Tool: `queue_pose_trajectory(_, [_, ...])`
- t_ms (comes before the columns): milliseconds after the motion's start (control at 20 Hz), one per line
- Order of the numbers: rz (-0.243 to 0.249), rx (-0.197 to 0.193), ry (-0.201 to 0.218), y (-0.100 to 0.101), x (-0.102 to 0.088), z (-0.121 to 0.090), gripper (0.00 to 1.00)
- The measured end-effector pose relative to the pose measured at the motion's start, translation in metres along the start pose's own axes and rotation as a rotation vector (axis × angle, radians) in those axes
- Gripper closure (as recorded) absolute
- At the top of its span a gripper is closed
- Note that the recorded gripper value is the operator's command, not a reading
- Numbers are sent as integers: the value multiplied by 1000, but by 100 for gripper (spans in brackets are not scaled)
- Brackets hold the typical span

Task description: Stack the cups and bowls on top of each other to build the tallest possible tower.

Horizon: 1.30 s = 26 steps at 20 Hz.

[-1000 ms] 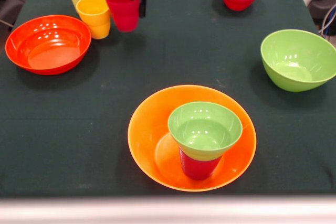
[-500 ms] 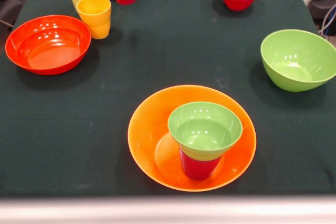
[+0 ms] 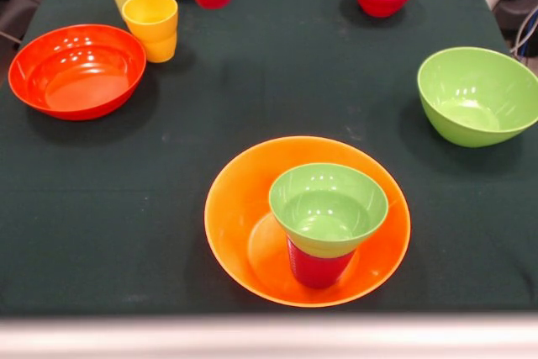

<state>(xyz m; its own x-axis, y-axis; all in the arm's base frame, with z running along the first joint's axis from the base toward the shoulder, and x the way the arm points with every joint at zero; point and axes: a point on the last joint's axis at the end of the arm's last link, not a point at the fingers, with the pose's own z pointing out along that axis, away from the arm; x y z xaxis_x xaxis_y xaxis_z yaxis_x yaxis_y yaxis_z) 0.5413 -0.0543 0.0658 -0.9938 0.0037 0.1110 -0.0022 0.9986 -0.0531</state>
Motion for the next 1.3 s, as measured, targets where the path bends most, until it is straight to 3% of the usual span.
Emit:
queue_pose_trajectory(600, [-48,-1,-69,36,-38,-12,100])
queue_pose_trajectory(950, [-45,-4,-112,37,-47,-15,100])
queue_pose_trajectory(1300, [-45,-6,-207,38,-59,-15,100])
